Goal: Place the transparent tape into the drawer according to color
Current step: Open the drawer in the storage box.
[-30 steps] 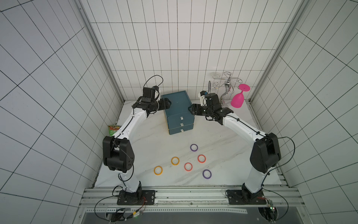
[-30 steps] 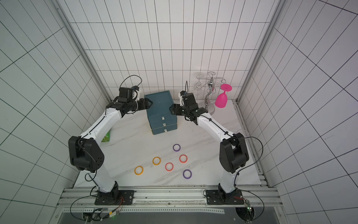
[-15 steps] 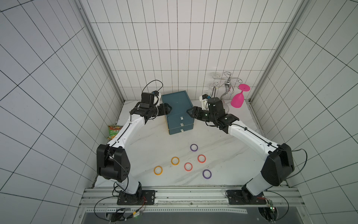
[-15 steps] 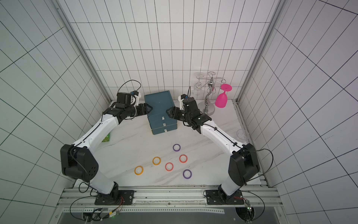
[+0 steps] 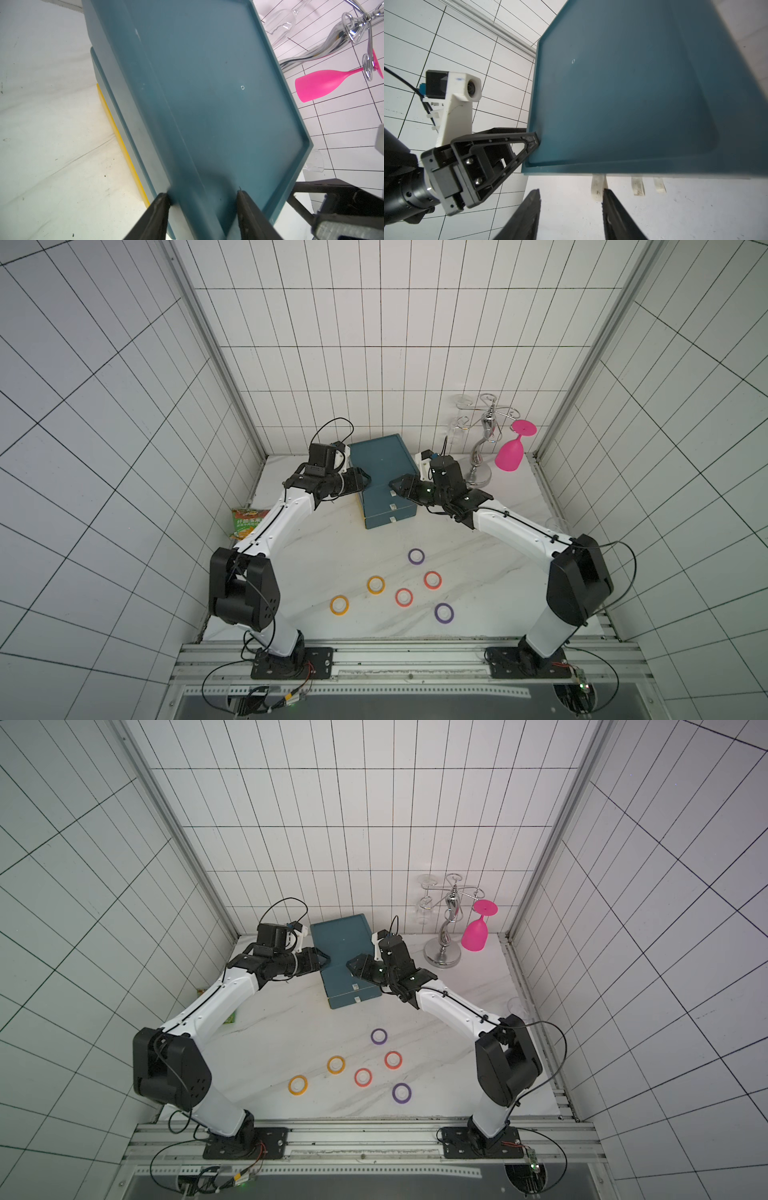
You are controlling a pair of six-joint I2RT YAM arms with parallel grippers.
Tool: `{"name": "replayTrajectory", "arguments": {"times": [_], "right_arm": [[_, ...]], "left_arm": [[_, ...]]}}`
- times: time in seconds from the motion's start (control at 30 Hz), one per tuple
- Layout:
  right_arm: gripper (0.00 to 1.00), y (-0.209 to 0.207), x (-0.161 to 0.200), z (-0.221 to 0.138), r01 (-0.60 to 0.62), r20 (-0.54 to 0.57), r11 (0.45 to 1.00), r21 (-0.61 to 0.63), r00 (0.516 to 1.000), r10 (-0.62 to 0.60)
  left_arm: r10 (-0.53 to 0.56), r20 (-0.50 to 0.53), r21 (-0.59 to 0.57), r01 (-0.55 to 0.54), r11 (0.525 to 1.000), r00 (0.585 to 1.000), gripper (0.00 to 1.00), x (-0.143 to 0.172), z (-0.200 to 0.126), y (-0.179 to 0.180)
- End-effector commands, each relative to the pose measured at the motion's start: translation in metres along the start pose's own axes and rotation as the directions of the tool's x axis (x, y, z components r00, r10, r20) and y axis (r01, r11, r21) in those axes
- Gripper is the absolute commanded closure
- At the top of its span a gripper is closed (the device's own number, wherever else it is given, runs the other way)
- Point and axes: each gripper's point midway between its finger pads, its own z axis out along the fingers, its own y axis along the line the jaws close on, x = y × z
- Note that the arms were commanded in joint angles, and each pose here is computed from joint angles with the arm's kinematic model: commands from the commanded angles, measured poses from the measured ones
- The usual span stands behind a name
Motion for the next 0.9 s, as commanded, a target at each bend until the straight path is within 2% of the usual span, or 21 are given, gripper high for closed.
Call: {"name": "replayTrajectory", "arguments": {"times": [0.0,0.27,0.57,0.87], "right_arm": [[0.51,-0.011,0.009,0.005,-0.02,0.005,1.0,0.023,1.0,0.02],[0.53,-0.031,0.018,0.0,-0.061,0.02,0.995,0.075,0.998,0.06],[0.56,-0.026,0.006,0.012,-0.063,0.047,0.997,0.053,0.997,0.06],[0.73,-0.028,-0.005,0.023,-0.065,0.069,0.996,0.058,0.996,0.061]], "left_arm": [[0.005,-0.009,0.017,-0.005,1.0,1.0,0.47,0.002,0.008,-0.006],[0.014,0.011,0.008,-0.014,1.0,1.0,0.48,-0.008,0.01,-0.007],[0.018,0.009,0.007,-0.018,1.0,1.0,0.48,-0.008,0.01,-0.007],[0.019,0.009,0.003,-0.019,1.0,1.0,0.48,-0.009,0.011,-0.005]]}}
